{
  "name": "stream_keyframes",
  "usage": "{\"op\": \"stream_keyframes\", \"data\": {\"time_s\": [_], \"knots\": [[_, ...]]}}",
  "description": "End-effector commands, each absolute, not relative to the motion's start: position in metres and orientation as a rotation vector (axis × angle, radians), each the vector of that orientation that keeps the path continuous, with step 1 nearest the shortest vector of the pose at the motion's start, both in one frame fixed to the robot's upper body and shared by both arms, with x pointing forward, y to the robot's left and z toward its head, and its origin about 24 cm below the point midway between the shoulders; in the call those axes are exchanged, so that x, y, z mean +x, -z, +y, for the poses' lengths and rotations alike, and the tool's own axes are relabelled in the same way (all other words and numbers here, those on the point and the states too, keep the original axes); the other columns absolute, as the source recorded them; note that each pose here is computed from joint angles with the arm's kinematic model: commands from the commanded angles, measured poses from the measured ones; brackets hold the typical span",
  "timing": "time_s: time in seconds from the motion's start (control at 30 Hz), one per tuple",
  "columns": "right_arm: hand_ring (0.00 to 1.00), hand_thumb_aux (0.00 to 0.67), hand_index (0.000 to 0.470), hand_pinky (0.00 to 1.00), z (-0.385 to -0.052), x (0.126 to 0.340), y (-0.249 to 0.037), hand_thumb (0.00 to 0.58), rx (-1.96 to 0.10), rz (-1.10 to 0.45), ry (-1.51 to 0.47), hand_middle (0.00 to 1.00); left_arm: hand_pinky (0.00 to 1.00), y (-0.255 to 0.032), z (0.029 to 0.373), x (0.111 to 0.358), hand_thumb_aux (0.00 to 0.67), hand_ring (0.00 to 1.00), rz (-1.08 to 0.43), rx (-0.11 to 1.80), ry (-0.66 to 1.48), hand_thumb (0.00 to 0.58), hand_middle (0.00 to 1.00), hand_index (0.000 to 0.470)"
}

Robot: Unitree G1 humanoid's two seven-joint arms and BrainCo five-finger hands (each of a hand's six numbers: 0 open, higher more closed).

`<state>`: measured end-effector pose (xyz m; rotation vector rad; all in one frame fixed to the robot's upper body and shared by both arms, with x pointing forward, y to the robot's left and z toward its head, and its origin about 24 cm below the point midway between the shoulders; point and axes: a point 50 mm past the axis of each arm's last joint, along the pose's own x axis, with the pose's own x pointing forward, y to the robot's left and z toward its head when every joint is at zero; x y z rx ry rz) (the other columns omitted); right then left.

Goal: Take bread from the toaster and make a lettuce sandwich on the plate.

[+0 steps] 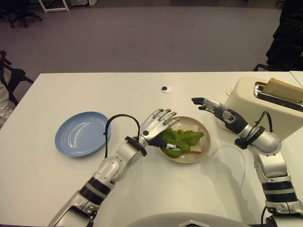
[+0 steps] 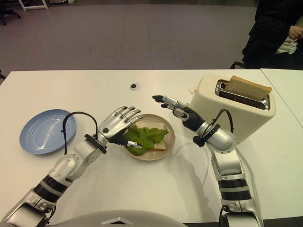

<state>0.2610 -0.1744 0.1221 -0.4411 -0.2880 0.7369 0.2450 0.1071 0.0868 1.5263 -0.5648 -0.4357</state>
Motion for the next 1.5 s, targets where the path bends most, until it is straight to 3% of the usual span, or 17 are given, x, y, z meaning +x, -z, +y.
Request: {"op": "stream_keyframes", "data": {"time_s": [0.03, 0.13, 0.23, 0.4, 0.57, 0.6, 0.63, 0.67, 0.8, 0.87, 1.0, 1.13, 1.37, 1.5], "knots": [[0.00, 0.000, 0.000, 0.00, -0.194, 0.263, -0.160, 0.000, -0.624, -0.425, -0.647, 0.00, 0.00, -0.105, 0.132, 0.235, 0.000, 0.00, -0.515, 1.462, 0.356, 0.000, 0.00, 0.000], [0.00, 0.000, 0.000, 0.00, -0.228, 0.265, -0.205, 0.000, -0.818, -0.535, -0.488, 0.00, 0.00, -0.103, 0.147, 0.223, 0.000, 0.00, -0.457, 1.350, 0.306, 0.000, 0.00, 0.000], [0.00, 0.000, 0.000, 0.00, -0.264, 0.274, -0.228, 0.000, -1.080, -0.521, -0.329, 0.00, 0.00, -0.094, 0.151, 0.209, 0.000, 0.00, -0.401, 1.175, 0.273, 0.000, 0.00, 0.000], [0.00, 0.000, 0.000, 0.00, -0.334, 0.291, -0.225, 0.000, -1.477, -0.282, -0.126, 0.00, 0.00, -0.088, 0.138, 0.184, 0.000, 0.00, -0.338, 0.540, 0.274, 0.000, 0.00, 0.000], [0.00, 0.000, 0.000, 0.00, -0.374, 0.299, -0.204, 0.000, -1.623, -0.093, -0.006, 0.00, 0.00, -0.085, 0.135, 0.179, 0.000, 0.00, -0.344, 0.415, 0.303, 0.000, 0.00, 0.000], [0.00, 0.168, 0.118, 0.00, -0.378, 0.300, -0.198, 0.255, -1.621, -0.065, -0.006, 0.00, 0.00, -0.084, 0.133, 0.179, 0.000, 0.00, -0.343, 0.413, 0.310, 0.000, 0.00, 0.000], [0.00, 0.452, 0.317, 0.00, -0.379, 0.301, -0.192, 0.519, -1.616, -0.049, -0.019, 0.00, 0.00, -0.083, 0.132, 0.178, 0.000, 0.00, -0.342, 0.410, 0.317, 0.000, 0.00, 0.000], [0.00, 0.562, 0.394, 0.00, -0.378, 0.302, -0.187, 0.565, -1.604, -0.045, -0.038, 0.00, 0.00, -0.082, 0.131, 0.178, 0.000, 0.00, -0.341, 0.410, 0.324, 0.000, 0.00, 0.000], [0.00, 0.607, 0.426, 0.00, -0.365, 0.306, -0.173, 0.575, -1.547, -0.075, -0.136, 0.00, 0.00, -0.081, 0.129, 0.178, 0.000, 0.00, -0.343, 0.409, 0.337, 0.000, 0.00, 0.000], [0.00, 0.670, 0.470, 0.00, -0.359, 0.308, -0.173, 0.580, -1.519, -0.101, -0.160, 0.00, 0.00, -0.081, 0.129, 0.178, 0.000, 0.00, -0.343, 0.409, 0.337, 0.000, 0.00, 0.000], [0.00, 0.670, 0.470, 0.00, -0.357, 0.308, -0.183, 0.580, -1.446, -0.155, -0.162, 0.00, 0.00, -0.080, 0.129, 0.179, 0.000, 0.00, -0.343, 0.409, 0.337, 0.000, 0.00, 0.000], [0.00, 0.670, 0.470, 0.00, -0.361, 0.307, -0.209, 0.580, -1.211, -0.226, -0.140, 0.00, 0.00, -0.078, 0.131, 0.181, 0.000, 0.00, -0.339, 0.405, 0.325, 0.000, 0.00, 0.000], [0.00, 0.670, 0.470, 0.00, -0.377, 0.291, -0.298, 0.580, -0.697, -0.449, -0.254, 0.00, 0.00, -0.073, 0.136, 0.183, 0.000, 0.00, -0.339, 0.370, 0.280, 0.000, 0.00, 0.000], [0.00, 0.670, 0.470, 0.00, -0.344, 0.292, -0.296, 0.580, -0.496, -0.510, -0.536, 0.00, 0.00, -0.073, 0.136, 0.186, 0.000, 0.00, -0.354, 0.360, 0.278, 0.000, 0.00, 0.000]]}}
